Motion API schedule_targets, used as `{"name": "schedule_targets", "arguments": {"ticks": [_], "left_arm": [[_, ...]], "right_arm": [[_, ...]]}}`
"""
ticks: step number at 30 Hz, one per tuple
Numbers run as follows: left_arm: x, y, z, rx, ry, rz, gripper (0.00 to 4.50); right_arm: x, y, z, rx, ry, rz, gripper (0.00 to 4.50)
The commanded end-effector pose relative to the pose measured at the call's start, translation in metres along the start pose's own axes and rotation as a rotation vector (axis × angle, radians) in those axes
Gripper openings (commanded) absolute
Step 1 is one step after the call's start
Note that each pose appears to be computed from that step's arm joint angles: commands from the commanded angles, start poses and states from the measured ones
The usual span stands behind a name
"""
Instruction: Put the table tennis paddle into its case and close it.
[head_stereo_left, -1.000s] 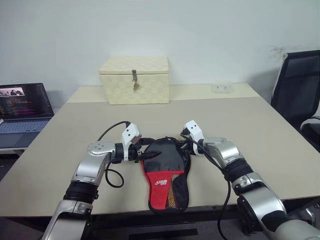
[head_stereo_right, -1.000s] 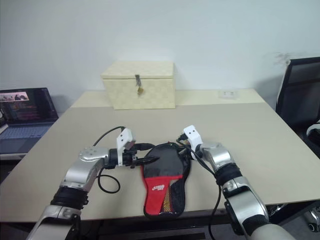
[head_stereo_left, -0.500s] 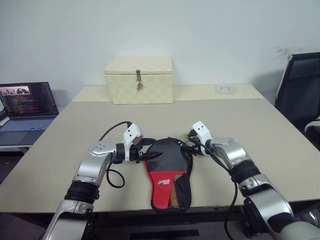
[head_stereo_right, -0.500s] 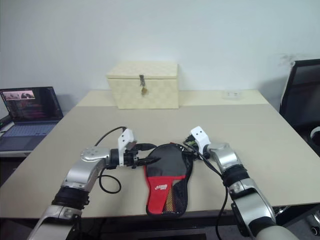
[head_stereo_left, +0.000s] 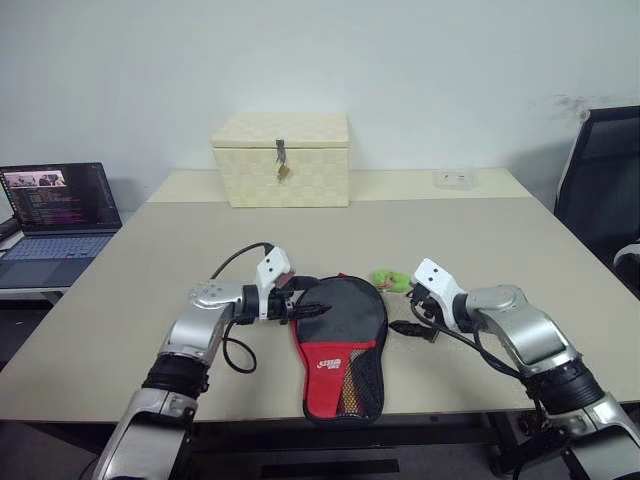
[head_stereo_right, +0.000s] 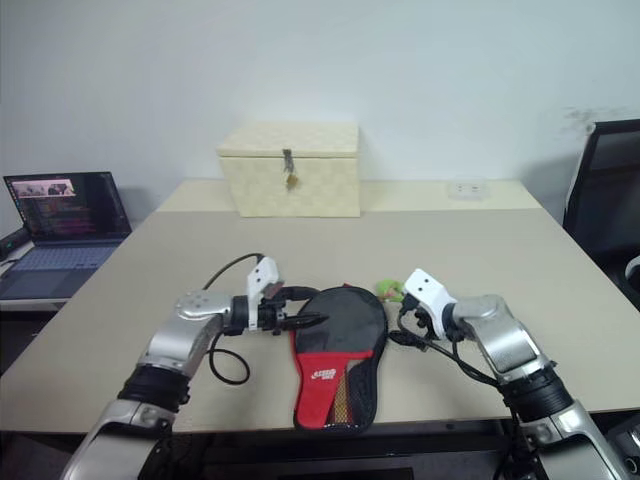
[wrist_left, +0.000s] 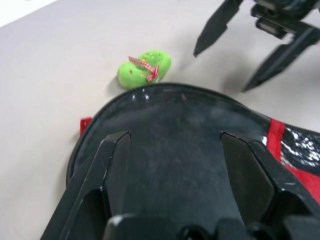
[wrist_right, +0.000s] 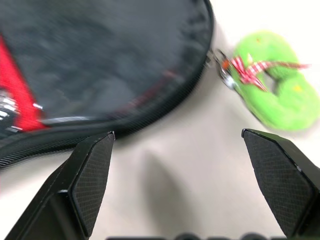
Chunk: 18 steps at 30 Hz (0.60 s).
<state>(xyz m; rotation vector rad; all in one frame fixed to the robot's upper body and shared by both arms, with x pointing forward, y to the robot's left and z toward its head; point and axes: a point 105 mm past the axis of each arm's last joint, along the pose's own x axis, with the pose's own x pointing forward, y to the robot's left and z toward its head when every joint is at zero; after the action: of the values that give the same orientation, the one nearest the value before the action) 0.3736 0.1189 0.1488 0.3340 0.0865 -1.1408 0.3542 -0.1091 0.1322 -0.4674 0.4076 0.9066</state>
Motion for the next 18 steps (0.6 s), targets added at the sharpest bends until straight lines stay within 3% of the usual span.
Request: {"name": "schedule_targets", "arguments": {"ticks": [1,9,18], "left_arm": [[0.004,0.003,0.009,0.04,-0.015,-0.014,3.1],[0.016,0.001,-0.01,0.002,0.035,-0.062,3.1],[0.037,-0.005,-0.02,0.002,0.058,-0.104,3.1]], "right_arm": [[-0.013,0.0,0.017,0.007,-0.083,-0.011,4.48],[-0.017,-0.055,0.023,-0.218,-0.088,-0.257,4.48],[0.026,-0.072,0.012,-0.4,-0.008,-0.263,4.48]]}}
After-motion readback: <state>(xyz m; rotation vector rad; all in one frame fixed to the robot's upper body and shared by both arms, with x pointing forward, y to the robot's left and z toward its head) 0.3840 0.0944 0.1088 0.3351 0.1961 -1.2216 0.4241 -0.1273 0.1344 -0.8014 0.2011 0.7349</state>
